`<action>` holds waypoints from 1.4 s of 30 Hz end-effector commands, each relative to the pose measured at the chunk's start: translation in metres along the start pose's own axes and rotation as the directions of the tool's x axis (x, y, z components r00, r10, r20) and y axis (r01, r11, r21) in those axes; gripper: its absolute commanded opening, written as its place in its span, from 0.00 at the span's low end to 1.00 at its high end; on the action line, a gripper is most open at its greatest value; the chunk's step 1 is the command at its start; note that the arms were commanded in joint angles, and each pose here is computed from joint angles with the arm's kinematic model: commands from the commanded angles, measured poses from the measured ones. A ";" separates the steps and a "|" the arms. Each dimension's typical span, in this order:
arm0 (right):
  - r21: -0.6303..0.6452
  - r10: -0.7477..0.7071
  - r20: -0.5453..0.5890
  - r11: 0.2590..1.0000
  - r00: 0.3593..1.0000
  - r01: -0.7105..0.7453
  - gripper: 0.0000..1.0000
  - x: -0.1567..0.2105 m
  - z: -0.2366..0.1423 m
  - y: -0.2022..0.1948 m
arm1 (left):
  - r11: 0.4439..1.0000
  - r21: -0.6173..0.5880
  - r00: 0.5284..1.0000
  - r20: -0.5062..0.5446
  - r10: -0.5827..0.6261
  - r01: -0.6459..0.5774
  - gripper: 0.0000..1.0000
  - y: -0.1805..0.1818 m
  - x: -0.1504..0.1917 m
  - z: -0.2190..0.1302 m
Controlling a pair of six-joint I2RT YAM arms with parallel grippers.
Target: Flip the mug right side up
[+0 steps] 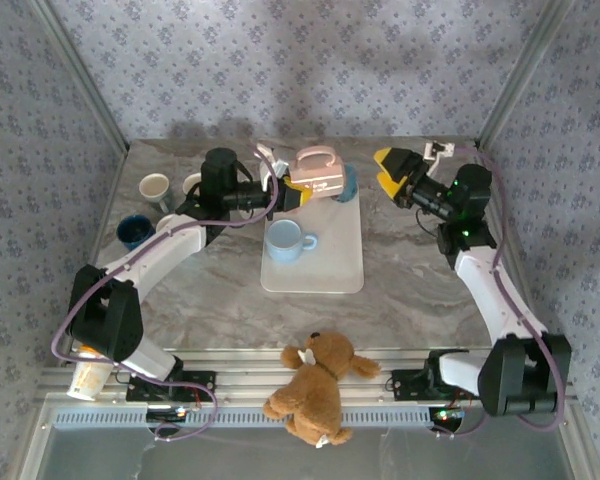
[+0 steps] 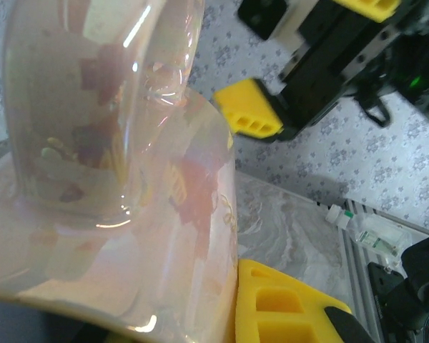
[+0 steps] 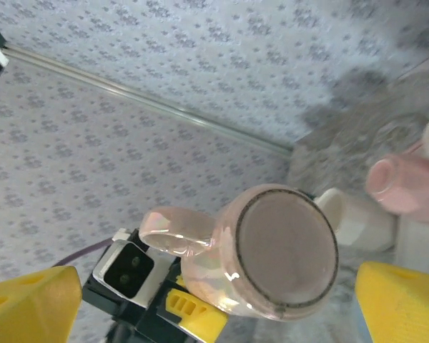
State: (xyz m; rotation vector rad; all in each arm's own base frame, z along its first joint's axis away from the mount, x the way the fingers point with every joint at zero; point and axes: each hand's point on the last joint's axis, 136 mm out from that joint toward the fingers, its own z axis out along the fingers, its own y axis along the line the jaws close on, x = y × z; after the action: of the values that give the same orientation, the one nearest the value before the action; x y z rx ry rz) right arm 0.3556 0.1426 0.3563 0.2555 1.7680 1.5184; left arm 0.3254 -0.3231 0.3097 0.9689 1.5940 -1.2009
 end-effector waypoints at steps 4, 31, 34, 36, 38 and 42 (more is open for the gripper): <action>0.219 -0.193 -0.015 0.957 0.981 0.191 0.96 0.008 -0.025 -0.028 | 0.987 -0.016 0.987 0.033 0.159 -0.158 0.00 -0.028 -0.043 -0.023; 0.246 -0.358 -0.239 0.877 0.902 0.413 0.83 0.045 -0.003 -0.044 | 0.740 -0.672 0.913 -0.281 -0.294 0.032 0.00 0.014 0.023 -0.118; 0.249 -0.334 -0.274 0.881 0.902 0.402 0.83 0.050 0.003 -0.049 | 0.698 -0.715 0.884 -0.303 -0.355 0.036 0.00 0.020 0.039 -0.125; 0.256 -0.307 -0.294 0.887 0.905 0.384 0.82 0.054 0.006 -0.054 | 0.673 -0.739 0.862 -0.317 -0.395 0.037 0.00 0.025 0.048 -0.130; 0.258 -0.292 -0.307 0.891 0.906 0.375 0.82 0.058 0.008 -0.057 | 0.657 -0.753 0.843 -0.330 -0.424 0.036 0.00 0.028 0.054 -0.132; 0.270 -0.266 -0.331 0.892 0.905 0.361 0.82 0.067 0.009 -0.063 | 0.614 -0.788 0.804 -0.339 -0.488 0.040 0.00 0.037 0.065 -0.139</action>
State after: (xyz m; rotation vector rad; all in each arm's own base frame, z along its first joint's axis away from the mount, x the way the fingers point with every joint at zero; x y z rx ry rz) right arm 0.3407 0.1670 0.2677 -0.0657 2.1565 1.0507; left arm 0.2986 -0.1805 0.2329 0.5588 2.5366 -0.3372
